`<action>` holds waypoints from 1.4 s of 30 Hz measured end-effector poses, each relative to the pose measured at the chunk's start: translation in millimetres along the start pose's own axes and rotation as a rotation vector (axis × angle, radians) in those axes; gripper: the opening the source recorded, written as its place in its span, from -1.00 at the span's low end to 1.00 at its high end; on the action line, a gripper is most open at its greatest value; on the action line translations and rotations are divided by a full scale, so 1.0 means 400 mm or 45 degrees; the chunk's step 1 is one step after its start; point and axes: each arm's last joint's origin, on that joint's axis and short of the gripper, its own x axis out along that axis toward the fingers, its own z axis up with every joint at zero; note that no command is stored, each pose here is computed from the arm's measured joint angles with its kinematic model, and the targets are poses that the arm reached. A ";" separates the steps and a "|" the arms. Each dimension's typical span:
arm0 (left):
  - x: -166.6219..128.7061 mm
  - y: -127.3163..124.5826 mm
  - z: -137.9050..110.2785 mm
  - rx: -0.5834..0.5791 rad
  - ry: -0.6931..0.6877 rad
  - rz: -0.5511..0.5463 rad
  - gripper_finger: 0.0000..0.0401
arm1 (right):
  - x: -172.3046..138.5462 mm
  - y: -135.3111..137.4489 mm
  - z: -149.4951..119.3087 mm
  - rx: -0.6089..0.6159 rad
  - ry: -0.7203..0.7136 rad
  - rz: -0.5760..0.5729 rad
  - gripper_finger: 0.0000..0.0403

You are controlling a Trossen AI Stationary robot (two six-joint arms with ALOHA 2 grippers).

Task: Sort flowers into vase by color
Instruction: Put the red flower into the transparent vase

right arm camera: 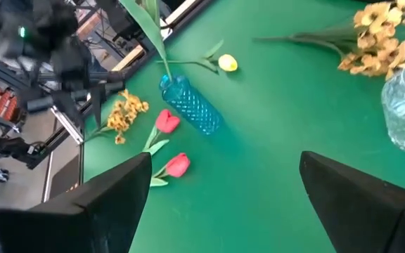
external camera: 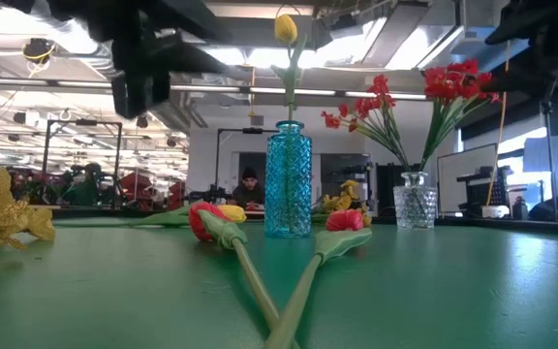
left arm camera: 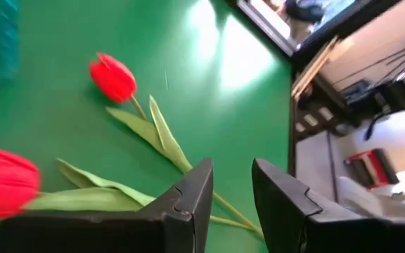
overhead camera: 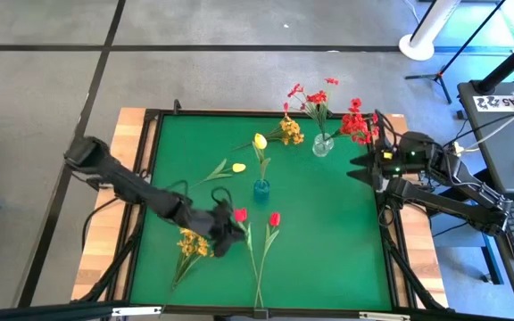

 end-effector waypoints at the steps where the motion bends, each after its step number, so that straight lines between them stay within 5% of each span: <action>1: 0.019 -0.007 -0.008 0.005 0.009 0.017 -0.52 | 0.000 0.000 0.001 -0.005 -0.007 -0.001 0.79; 8: 0.150 -0.094 -0.021 0.094 0.092 0.101 -0.52 | 0.000 0.001 0.008 -0.018 -0.055 -0.022 0.79; 16: 0.240 -0.149 -0.017 0.109 0.341 0.478 -0.52 | 0.000 0.000 0.008 -0.007 -0.063 -0.041 0.79; 22: 0.305 -0.177 -0.030 0.044 0.397 0.503 -0.52 | 0.000 0.000 0.008 0.000 -0.063 -0.041 0.79; 33: 0.329 -0.137 -0.034 -0.009 0.395 0.705 -0.52 | 0.000 -0.001 0.009 0.026 -0.070 -0.052 0.79; 42: 0.347 -0.114 -0.007 -0.008 0.371 0.705 -0.52 | 0.000 -0.002 0.010 0.027 -0.087 -0.082 0.79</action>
